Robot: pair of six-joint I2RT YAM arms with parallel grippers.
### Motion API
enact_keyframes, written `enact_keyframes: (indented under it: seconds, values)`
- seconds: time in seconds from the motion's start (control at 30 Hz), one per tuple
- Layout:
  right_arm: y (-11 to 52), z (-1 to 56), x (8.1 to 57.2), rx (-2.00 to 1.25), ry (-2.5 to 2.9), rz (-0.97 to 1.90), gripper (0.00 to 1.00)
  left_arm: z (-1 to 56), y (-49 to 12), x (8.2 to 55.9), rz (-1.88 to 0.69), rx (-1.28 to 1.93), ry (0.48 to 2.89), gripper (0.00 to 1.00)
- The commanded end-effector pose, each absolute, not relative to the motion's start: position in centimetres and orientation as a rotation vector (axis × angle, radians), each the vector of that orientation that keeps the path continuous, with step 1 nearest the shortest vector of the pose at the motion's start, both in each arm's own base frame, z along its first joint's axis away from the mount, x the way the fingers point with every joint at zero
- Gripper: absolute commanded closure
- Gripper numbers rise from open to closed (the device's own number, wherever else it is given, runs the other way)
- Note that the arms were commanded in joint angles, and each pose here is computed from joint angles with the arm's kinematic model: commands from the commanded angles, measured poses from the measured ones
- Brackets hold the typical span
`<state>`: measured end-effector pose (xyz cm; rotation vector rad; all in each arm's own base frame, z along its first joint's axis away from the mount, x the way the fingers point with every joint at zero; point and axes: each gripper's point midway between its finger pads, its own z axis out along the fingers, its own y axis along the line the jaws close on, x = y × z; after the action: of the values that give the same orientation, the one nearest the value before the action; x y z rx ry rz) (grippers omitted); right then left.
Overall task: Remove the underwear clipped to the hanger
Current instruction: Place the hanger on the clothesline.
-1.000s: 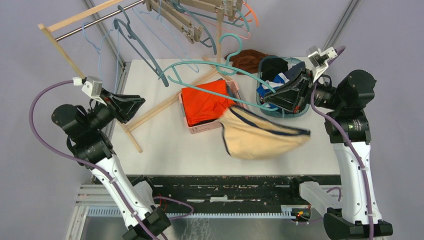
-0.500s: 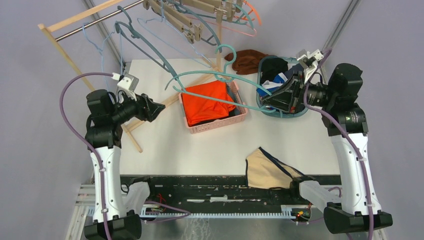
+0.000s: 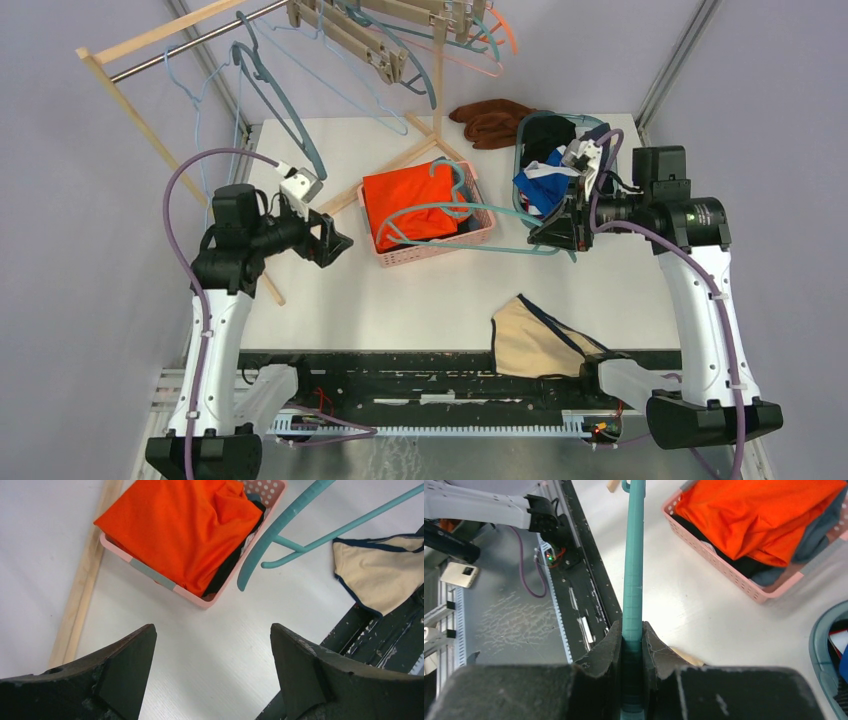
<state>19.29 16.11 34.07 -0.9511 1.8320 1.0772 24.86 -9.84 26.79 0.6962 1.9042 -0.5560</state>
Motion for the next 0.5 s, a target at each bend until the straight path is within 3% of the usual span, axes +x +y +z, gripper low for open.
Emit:
enact_keyframes:
  seconds: [0.0, 0.47]
  values:
    - [15.1, 32.8, 19.3, -1.008, 1.838, 0.935, 1.0, 26.8, -9.3, 25.5, -0.441, 0.742, 1.857, 0.09]
    - [19.2, 38.2, 23.0, -0.95, 1.735, 0.765, 1.0, 27.2, -8.1, 24.7, -0.338, 0.727, 1.856, 0.09]
